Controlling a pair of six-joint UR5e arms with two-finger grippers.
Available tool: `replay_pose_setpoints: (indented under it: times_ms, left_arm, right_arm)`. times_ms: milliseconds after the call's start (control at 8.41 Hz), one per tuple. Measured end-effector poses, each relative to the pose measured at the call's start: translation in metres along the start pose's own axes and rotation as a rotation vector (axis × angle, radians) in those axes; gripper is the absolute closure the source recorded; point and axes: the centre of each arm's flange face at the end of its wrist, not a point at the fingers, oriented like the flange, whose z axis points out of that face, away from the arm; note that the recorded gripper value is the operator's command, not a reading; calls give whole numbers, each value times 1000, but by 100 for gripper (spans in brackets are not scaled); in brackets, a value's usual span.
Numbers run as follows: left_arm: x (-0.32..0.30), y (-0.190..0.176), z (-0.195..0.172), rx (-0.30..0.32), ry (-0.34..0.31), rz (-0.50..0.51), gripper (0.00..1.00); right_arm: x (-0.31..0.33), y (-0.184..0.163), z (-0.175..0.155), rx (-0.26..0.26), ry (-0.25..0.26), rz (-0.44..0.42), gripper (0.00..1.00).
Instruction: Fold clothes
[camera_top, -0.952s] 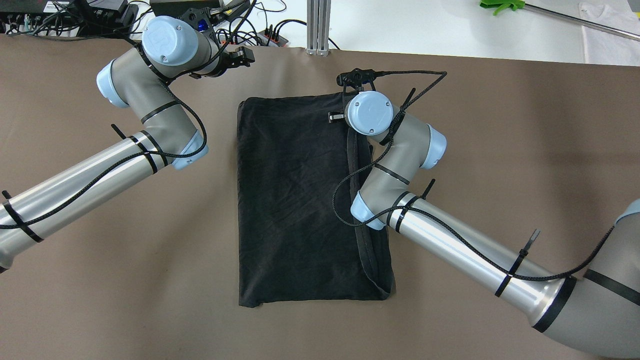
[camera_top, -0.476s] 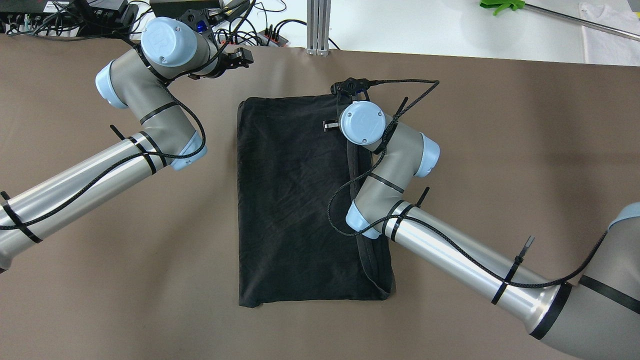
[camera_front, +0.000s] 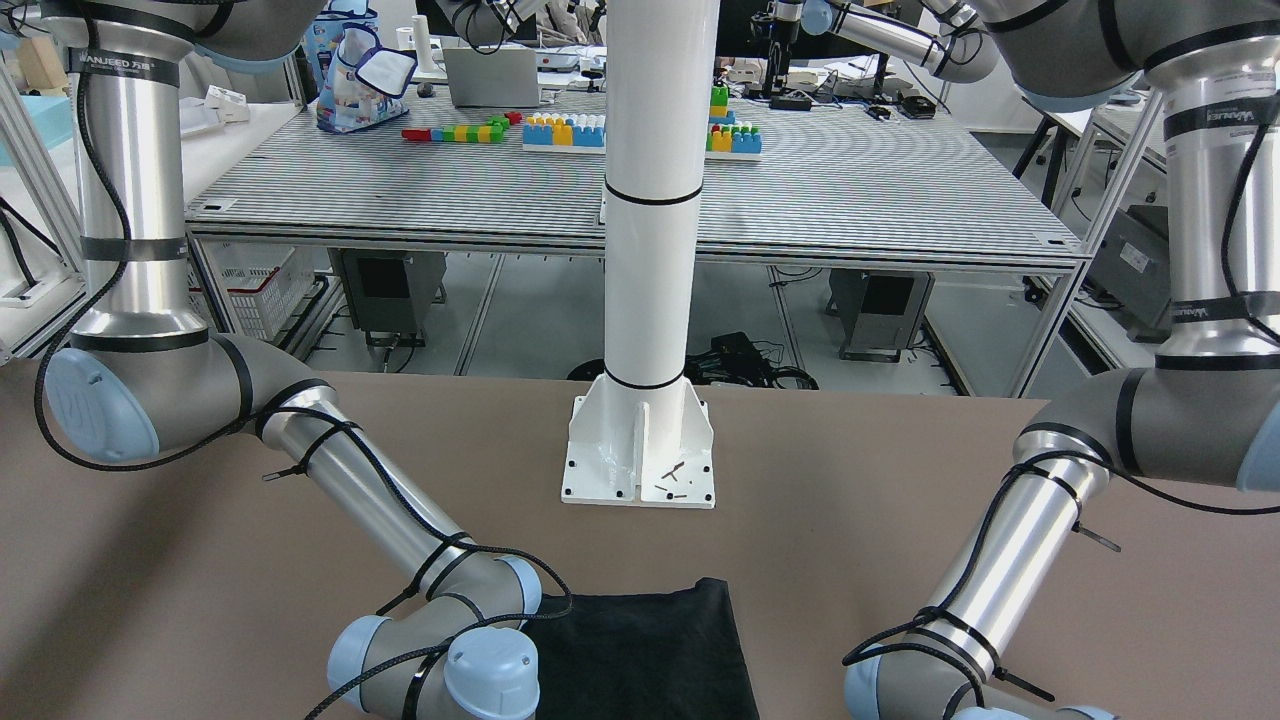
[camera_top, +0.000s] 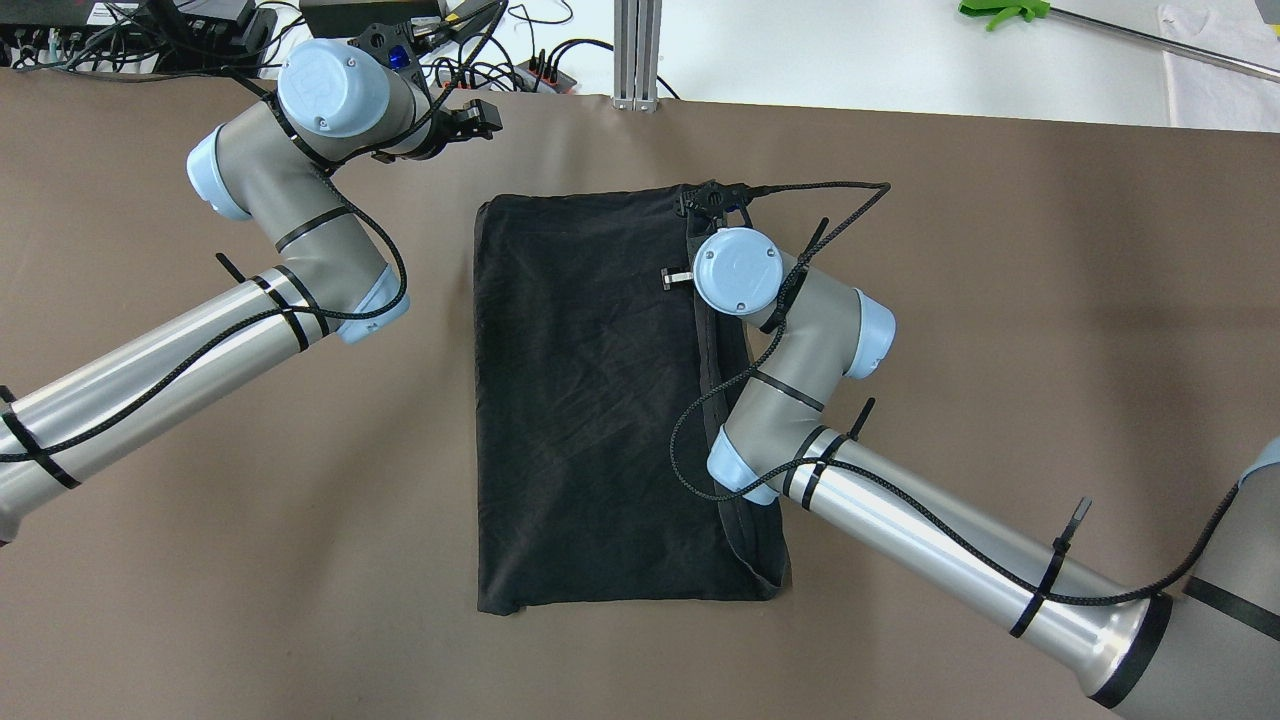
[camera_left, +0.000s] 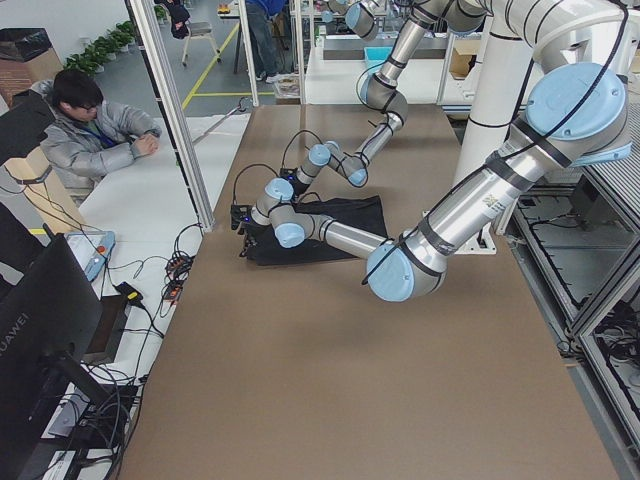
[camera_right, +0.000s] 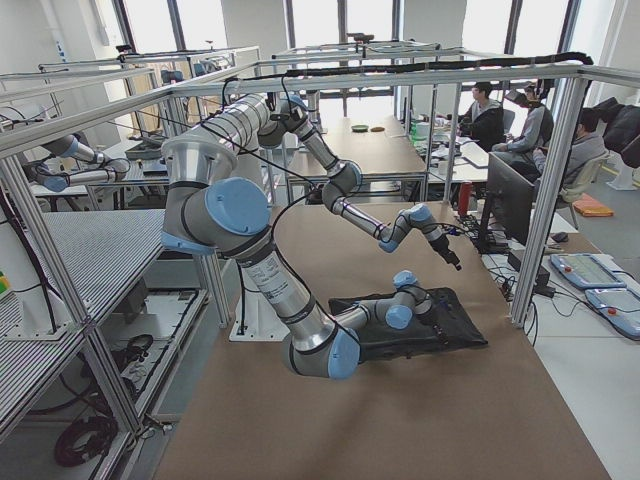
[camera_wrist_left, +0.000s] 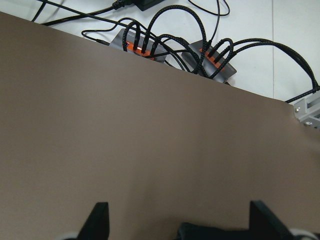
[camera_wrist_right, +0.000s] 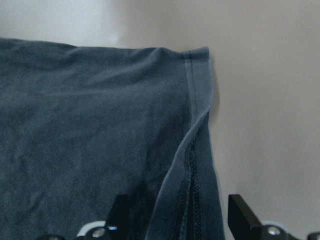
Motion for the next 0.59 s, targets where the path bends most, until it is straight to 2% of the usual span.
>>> replay_pose_setpoints:
  times_ms: [119,238,476,595]
  left_arm:
    - [0,0,0,0,1,1,0]
    - [0,0,0,0,1,1,0]
    - [0,0,0,0,0,1,0]
    - [0,0,0,0,0,1,0]
  right_arm:
    - [-2,3,1,-4,0,0,36]
    - [-3,5,1,-5,-1,1,48]
    - [-5,5,0,-4,-3,3,87]
    - [-6,5,0,-4,-4,3,94]
